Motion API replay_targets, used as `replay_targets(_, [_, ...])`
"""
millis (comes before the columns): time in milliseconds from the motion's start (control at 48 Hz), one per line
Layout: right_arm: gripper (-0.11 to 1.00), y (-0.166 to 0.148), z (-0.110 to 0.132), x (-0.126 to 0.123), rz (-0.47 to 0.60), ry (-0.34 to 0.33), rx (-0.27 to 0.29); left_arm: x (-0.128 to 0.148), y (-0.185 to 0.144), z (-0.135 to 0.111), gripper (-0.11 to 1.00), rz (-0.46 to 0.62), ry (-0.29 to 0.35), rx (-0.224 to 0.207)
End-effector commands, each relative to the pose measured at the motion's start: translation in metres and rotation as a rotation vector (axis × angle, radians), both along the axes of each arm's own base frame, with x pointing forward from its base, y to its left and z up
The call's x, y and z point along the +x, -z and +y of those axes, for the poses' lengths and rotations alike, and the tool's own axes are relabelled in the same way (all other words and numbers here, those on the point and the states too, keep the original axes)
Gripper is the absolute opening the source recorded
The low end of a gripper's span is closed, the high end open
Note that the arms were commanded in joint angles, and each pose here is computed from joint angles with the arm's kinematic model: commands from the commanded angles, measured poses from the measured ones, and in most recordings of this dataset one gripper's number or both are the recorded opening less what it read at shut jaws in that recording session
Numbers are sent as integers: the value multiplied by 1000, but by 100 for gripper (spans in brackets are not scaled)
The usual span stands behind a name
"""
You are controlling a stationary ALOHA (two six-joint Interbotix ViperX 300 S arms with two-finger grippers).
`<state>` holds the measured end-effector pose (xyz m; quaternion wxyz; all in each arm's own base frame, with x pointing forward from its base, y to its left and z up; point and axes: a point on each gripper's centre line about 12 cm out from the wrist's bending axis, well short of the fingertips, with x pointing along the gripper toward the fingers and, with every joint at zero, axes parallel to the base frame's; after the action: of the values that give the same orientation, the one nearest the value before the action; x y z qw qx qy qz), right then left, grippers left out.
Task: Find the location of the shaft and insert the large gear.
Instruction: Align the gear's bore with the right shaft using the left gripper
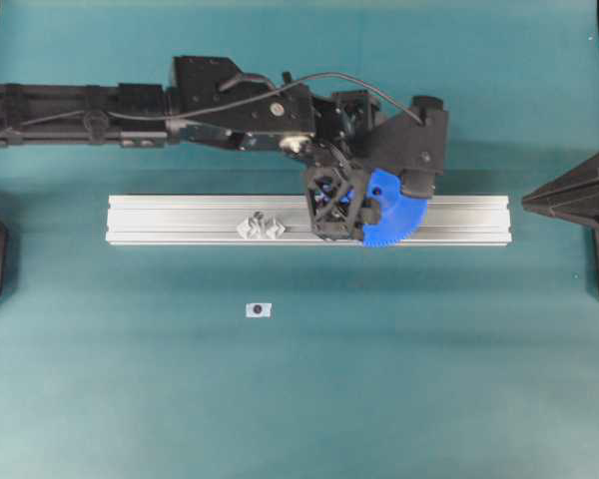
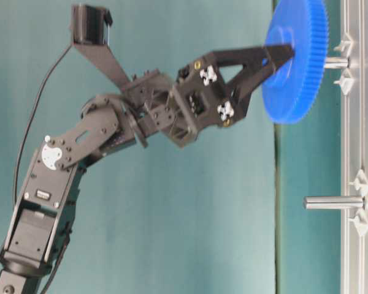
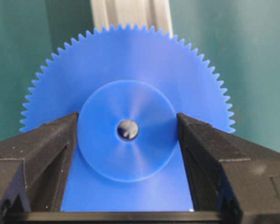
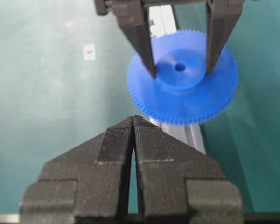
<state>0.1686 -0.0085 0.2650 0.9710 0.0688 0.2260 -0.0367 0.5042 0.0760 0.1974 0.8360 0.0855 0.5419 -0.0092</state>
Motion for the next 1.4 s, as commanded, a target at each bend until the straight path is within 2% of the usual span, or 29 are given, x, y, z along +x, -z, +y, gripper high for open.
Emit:
replay_targets(0, [7,-4,0,2,-17,7,8,-2,-14,3,72,-28,-1,11])
replay_targets(667, [7,-5,-1,2,-25,11,11,4,-19,16,72,-54,-15,21])
replay_targets(792, [7,-5,-1,2,-28,11,11,3,-17,14,72,-43,-21,13])
replay_targets(1063, [7,-5,-1,2,-30,11,9,8,-10,-10,72,-30,25,9])
replay_targets(1167, [7,-4,-1,3,-28,11,9,9,-9,-13,72,-27,30,9])
replay_targets(1376, [7,-4,-1,2,-28,11,11,7,-12,-13,82,-24,28,8])
